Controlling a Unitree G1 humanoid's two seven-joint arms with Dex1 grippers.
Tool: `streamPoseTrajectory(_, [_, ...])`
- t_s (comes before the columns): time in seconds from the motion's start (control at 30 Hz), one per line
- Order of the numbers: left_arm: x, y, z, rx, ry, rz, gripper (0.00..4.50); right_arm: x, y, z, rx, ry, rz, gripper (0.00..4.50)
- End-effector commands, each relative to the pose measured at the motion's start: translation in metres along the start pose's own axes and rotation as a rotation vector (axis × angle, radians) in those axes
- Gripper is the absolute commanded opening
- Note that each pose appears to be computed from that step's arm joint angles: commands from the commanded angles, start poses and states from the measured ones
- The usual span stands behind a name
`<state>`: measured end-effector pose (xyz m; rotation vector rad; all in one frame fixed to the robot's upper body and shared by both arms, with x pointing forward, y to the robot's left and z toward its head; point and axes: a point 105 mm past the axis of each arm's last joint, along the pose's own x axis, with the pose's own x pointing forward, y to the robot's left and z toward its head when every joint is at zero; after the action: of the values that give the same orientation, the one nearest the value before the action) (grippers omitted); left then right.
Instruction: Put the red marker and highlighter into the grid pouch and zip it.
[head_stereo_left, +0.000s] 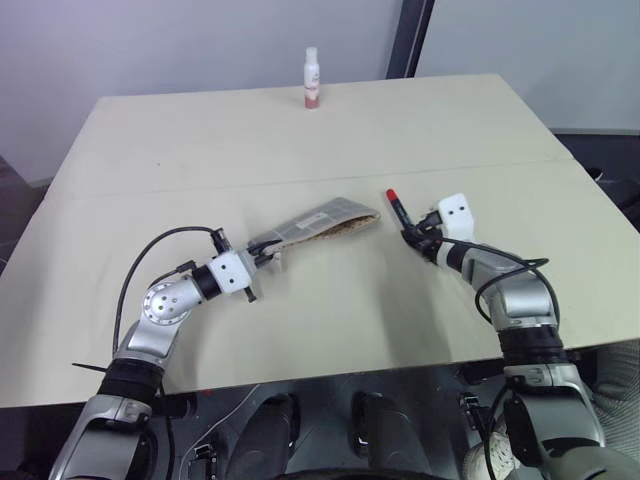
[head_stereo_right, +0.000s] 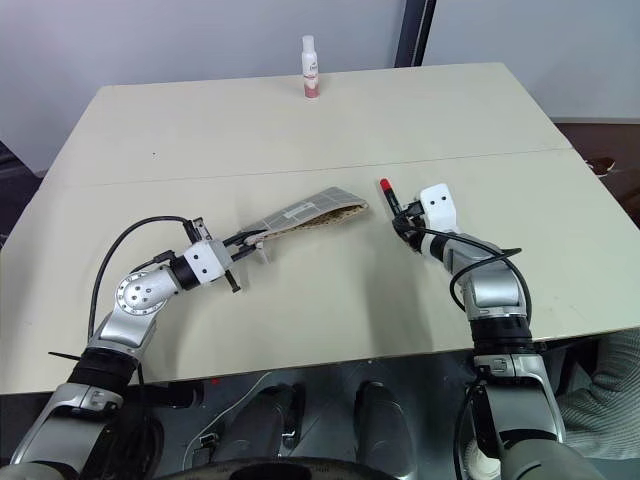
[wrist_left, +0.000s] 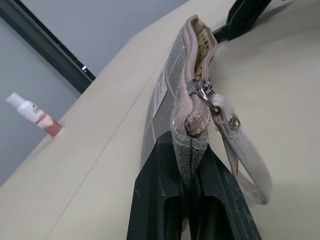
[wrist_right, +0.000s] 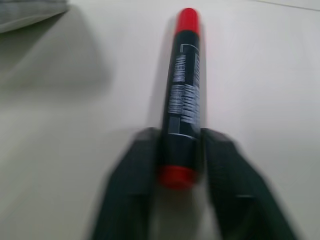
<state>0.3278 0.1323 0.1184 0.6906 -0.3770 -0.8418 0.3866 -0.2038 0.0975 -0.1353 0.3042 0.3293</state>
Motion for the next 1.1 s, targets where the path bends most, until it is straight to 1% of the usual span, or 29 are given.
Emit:
streamPoseTrajectory(0.03, [0.005,0.006,0.008,0.028,-0.036,0.011,0.0,-0.013,-0.009,0.02,-0.003,-0.091,-0.026,0.39])
streamPoseTrajectory(0.07, [0.005,0.006,0.008,0.028,-0.038,0.01,0.0,-0.016,-0.009,0.027,-0.005,-0.123,-0.02,0.39])
streamPoseTrajectory(0.2, [0.007,0.009,0.02,0.034,-0.095,0.006,0.0,-0.047,-0.004,0.059,-0.153,-0.28,0.086,0.39])
streamPoseTrajectory(0.27, [0.006,0.011,0.022,0.049,-0.104,-0.001,0.0,-0.065,0.007,0.064,-0.293,-0.315,0.199,0.39])
streamPoseTrajectory(0.33, [0.005,0.014,0.019,0.051,-0.096,-0.001,0.0,-0.081,0.021,0.065,-0.37,-0.335,0.324,0.39])
streamPoseTrajectory(0.4, [0.004,0.014,0.016,0.05,-0.088,-0.001,0.0,-0.09,0.028,0.059,-0.431,-0.294,0.397,0.39])
streamPoseTrajectory(0.47, [0.004,0.015,0.016,0.052,-0.087,-0.003,0.0,-0.096,0.032,0.043,-0.508,-0.211,0.434,0.39])
streamPoseTrajectory(0.5, [0.003,0.015,0.015,0.057,-0.084,-0.005,0.0,-0.098,0.037,0.04,-0.509,-0.208,0.446,0.39])
streamPoseTrajectory(0.6, [-0.001,0.016,0.012,0.064,-0.071,-0.009,0.0,-0.1,0.049,0.045,-0.451,-0.246,0.454,0.39])
streamPoseTrajectory(0.67, [-0.001,0.017,0.011,0.064,-0.069,-0.009,0.0,-0.097,0.053,0.039,-0.499,-0.22,0.455,0.39])
streamPoseTrajectory(0.8, [0.001,0.017,0.011,0.068,-0.073,-0.015,0.0,-0.09,0.059,0.034,-0.499,-0.212,0.462,0.39])
streamPoseTrajectory(0.97, [0.002,0.018,0.011,0.072,-0.07,-0.018,0.0,-0.089,0.059,0.031,-0.542,-0.209,0.462,0.39])
streamPoseTrajectory(1.1, [-0.001,0.017,0.009,0.087,-0.061,-0.03,0.0,-0.092,0.057,0.021,-0.562,-0.182,0.47,0.39])
